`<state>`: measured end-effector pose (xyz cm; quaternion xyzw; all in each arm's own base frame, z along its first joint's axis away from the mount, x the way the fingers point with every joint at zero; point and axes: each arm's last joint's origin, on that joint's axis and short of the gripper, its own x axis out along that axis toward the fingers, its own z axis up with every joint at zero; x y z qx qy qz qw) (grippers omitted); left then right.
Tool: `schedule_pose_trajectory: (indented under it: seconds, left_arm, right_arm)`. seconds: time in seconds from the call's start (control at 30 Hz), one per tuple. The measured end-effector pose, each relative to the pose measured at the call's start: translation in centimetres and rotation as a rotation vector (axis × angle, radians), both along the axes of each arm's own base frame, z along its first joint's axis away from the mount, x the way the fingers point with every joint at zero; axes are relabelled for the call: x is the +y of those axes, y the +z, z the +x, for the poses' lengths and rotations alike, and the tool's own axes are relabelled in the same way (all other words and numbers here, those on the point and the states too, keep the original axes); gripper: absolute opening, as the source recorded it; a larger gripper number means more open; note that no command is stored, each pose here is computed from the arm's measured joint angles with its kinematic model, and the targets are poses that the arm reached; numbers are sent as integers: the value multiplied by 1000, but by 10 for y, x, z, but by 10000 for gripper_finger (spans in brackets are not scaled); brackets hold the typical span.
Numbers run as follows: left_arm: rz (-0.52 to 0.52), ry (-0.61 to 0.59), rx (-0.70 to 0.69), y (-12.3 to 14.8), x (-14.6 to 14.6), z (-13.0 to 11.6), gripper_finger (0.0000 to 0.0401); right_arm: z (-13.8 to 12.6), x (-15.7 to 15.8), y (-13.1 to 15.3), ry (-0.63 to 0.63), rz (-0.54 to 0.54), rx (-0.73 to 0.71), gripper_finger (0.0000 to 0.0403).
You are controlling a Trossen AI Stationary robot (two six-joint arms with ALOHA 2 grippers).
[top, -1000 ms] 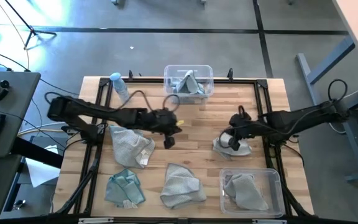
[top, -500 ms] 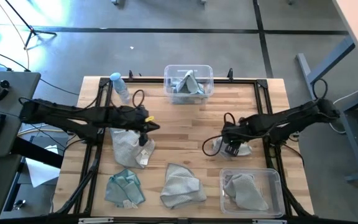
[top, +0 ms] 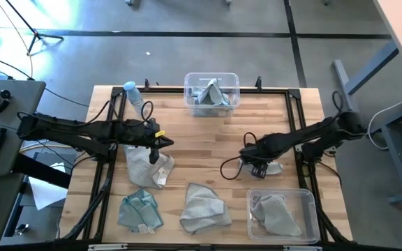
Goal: Sort microfiber towel by color & place in baskets
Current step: Put the gray towel into the bottom transparent bin
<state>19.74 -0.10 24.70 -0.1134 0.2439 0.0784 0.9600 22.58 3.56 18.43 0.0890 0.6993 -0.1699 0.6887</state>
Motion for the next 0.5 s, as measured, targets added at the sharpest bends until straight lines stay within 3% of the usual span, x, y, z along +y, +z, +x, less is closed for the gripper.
schedule_pose_trajectory:
  seconds: [0.13,0.27,0.5]
  left_arm:
    - [8,-4,0,0,0,0,0]
    - [-5,3,-1,0,0,0,0]
    - [2,-1,1,0,0,0,0]
  right_arm:
    - [5,-3,-13,-11,-10,63,110]
    - [5,-3,-15,-44,-7,70,19]
    - [-7,2,15,-267,38,-94,6]
